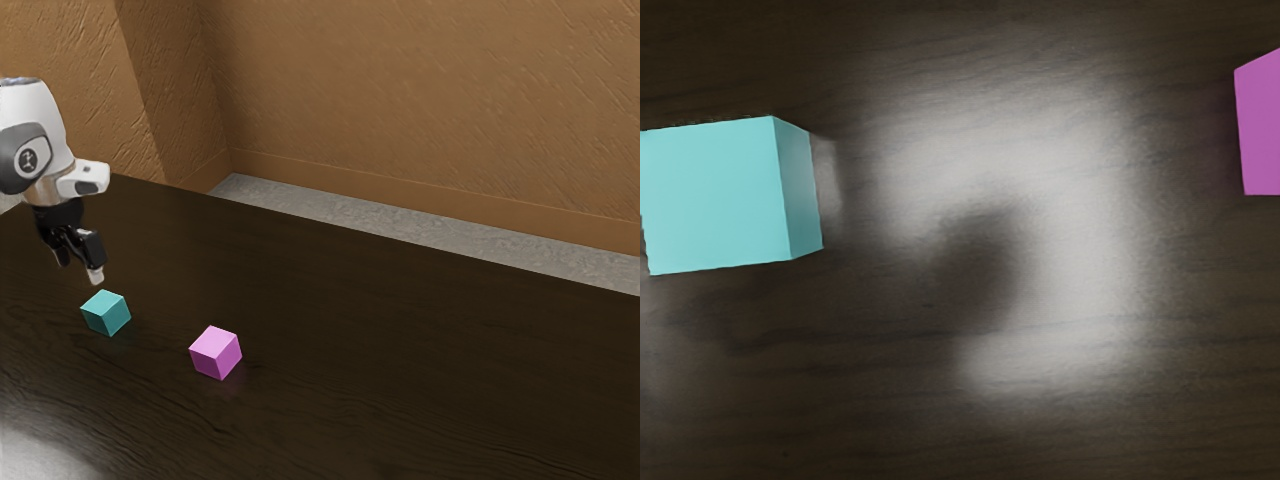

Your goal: Pick up the blue block with one arm, and put the blue block on the pink block with one arm

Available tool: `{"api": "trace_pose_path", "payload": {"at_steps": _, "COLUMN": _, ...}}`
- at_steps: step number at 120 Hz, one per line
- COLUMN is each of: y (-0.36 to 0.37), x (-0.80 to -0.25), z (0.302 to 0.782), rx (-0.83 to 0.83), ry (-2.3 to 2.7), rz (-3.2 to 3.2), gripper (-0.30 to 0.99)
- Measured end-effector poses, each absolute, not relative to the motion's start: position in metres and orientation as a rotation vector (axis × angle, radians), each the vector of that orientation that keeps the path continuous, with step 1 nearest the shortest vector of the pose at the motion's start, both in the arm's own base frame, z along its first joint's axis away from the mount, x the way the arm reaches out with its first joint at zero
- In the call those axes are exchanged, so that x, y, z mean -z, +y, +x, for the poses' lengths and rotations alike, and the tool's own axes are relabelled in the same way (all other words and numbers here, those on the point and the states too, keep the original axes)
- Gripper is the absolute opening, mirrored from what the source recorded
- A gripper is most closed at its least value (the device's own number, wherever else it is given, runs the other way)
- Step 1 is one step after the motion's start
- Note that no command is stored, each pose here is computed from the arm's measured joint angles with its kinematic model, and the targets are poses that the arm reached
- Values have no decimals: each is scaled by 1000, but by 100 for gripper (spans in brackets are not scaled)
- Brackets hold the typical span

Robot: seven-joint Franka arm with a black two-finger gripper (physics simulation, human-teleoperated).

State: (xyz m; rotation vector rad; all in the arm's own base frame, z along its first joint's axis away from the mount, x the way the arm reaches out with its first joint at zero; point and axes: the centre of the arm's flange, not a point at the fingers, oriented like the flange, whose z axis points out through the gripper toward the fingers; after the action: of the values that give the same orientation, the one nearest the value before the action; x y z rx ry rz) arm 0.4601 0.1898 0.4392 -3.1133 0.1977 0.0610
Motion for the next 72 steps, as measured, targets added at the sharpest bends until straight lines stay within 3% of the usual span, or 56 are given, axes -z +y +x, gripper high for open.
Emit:
{"api": "trace_pose_path", "payload": {"at_steps": 17, "y": 248, "x": -408, "z": 464, "rx": -81, "ry": 148, "rz": -3085, "gripper": 69}}
{"api": "trace_pose_path", "payload": {"at_steps": 44, "y": 281, "x": -348, "z": 498, "rx": -129, "ry": 180, "rz": -3094, "gripper": 69}}
{"api": "trace_pose_path", "payload": {"at_steps": 72, "y": 267, "x": -317, "z": 533, "rx": -45, "ry": 303, "rz": -3145, "gripper": 69}}
